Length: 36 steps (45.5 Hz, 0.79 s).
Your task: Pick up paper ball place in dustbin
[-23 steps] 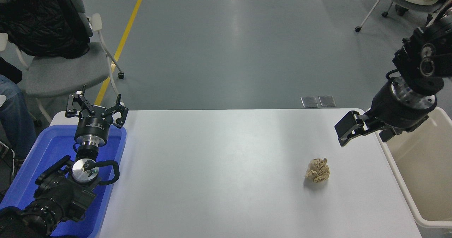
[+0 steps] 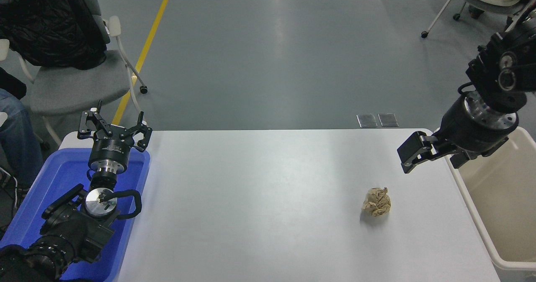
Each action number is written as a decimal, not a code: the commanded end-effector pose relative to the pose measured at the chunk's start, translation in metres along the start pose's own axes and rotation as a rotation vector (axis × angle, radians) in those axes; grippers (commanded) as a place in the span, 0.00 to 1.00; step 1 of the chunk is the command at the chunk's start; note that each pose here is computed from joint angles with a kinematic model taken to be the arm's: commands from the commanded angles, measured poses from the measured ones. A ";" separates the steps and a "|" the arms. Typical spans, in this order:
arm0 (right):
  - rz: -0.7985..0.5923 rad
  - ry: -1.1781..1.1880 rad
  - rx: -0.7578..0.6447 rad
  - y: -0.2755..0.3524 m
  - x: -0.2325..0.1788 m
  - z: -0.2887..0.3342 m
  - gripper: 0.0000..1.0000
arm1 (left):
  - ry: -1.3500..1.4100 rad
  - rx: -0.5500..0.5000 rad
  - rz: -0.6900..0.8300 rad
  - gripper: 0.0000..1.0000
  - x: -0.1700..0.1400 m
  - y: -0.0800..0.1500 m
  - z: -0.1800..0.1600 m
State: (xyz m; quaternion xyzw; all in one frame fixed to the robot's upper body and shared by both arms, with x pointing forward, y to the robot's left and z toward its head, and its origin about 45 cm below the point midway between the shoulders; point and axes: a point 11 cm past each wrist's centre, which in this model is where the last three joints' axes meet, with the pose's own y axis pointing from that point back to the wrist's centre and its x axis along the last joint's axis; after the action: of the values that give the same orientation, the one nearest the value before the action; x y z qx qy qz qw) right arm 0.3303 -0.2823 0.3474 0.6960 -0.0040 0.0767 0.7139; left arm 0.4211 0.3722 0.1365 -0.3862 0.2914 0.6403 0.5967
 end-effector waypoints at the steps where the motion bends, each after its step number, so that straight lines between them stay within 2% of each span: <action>1: 0.016 0.006 0.002 -0.001 0.006 -0.002 1.00 | 0.000 0.001 -0.001 0.99 0.000 0.000 0.000; 15: 0.070 0.024 0.000 -0.023 0.025 -0.006 1.00 | -0.001 0.001 0.000 0.99 0.000 0.000 0.000; 36: 0.196 0.035 0.045 -0.118 0.061 -0.014 1.00 | 0.000 0.001 -0.001 0.99 0.000 0.000 0.000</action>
State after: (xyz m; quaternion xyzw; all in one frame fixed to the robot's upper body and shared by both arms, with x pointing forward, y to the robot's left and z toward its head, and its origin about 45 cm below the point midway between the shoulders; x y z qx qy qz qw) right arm 0.3849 -0.2684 0.2863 0.6978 -0.0388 0.1395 0.7015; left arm 0.4210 0.3722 0.1364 -0.3859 0.2913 0.6400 0.5972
